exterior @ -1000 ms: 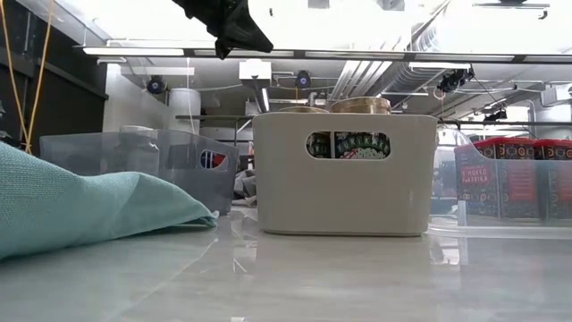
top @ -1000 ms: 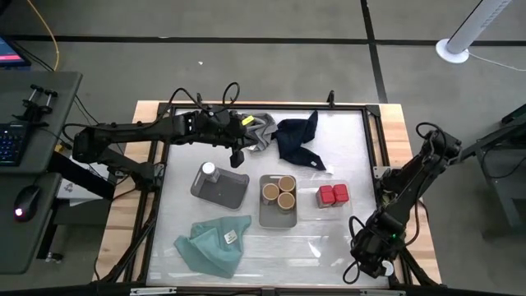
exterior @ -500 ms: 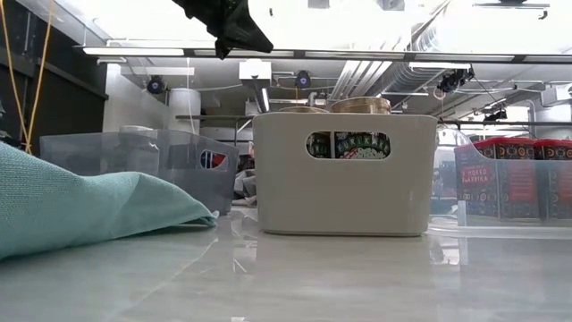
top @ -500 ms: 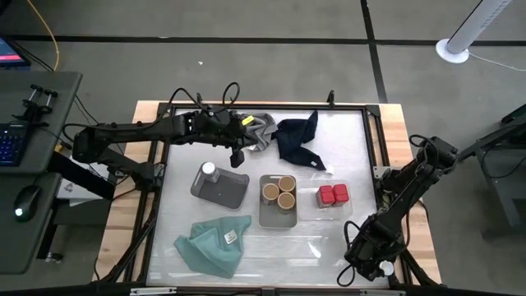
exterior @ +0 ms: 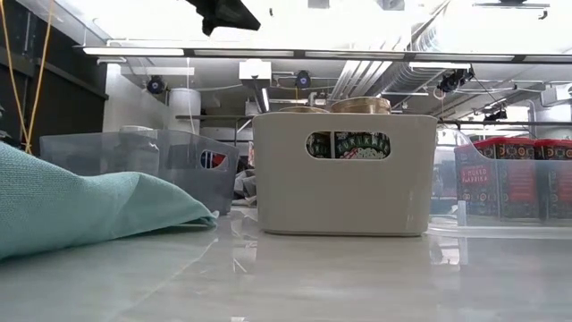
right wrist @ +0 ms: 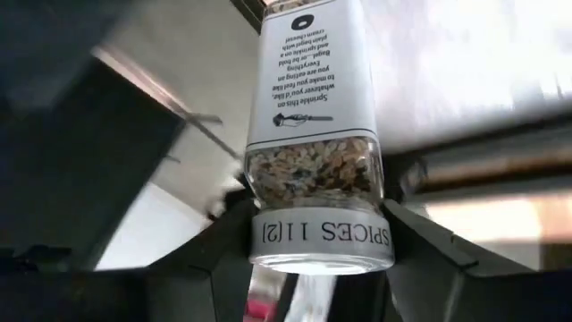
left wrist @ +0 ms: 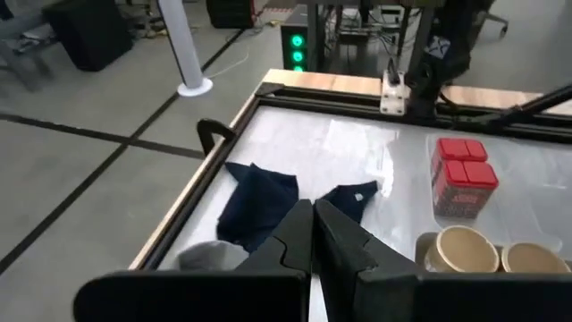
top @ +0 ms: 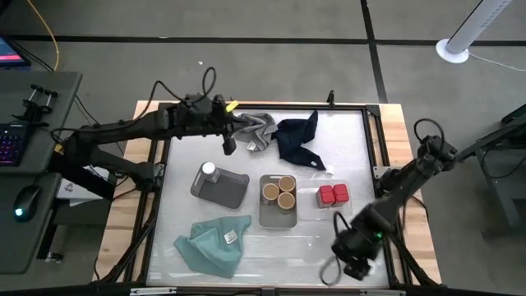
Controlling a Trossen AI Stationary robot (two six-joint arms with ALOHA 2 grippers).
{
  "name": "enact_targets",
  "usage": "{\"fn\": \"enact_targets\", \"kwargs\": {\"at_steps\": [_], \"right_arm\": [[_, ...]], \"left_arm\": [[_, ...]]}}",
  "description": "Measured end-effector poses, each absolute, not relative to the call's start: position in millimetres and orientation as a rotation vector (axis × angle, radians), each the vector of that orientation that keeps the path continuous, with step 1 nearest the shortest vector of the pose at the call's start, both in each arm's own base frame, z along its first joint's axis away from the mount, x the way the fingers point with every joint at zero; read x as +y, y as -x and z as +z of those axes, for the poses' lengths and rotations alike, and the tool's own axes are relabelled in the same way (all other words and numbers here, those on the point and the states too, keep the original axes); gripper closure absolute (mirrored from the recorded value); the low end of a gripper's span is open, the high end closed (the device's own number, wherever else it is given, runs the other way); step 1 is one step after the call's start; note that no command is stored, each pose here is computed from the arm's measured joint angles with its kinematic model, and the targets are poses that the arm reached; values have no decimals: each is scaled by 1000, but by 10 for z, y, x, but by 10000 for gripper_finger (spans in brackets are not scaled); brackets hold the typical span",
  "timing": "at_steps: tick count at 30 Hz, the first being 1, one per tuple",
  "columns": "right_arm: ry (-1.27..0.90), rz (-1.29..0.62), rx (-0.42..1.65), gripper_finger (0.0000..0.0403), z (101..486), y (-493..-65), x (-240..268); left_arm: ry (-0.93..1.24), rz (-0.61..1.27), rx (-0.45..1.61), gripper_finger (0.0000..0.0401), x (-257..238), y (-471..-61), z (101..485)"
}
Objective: Sort spices by type
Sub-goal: Put the white spice bottle into the black bin
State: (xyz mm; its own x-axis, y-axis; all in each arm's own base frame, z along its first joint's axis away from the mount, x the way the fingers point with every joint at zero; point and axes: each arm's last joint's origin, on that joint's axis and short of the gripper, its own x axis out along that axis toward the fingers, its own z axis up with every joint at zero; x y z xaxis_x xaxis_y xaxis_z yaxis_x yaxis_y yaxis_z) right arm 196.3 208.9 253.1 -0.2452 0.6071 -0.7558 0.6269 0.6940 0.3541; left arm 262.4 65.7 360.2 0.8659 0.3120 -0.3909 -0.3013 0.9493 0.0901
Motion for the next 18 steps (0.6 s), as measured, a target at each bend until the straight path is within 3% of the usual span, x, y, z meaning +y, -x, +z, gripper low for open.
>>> {"fn": "enact_targets", "kwargs": {"at_steps": [10, 18], "right_arm": [[-818, -127, 1270, 203, 3371, -2809, 956], [-619, -119, 1096, 203, 3342, -3410, 282]], "left_arm": [[13, 311, 574, 401, 561, -2369, 3563], [144, 625, 1009, 401, 478, -1944, 3279]]}}
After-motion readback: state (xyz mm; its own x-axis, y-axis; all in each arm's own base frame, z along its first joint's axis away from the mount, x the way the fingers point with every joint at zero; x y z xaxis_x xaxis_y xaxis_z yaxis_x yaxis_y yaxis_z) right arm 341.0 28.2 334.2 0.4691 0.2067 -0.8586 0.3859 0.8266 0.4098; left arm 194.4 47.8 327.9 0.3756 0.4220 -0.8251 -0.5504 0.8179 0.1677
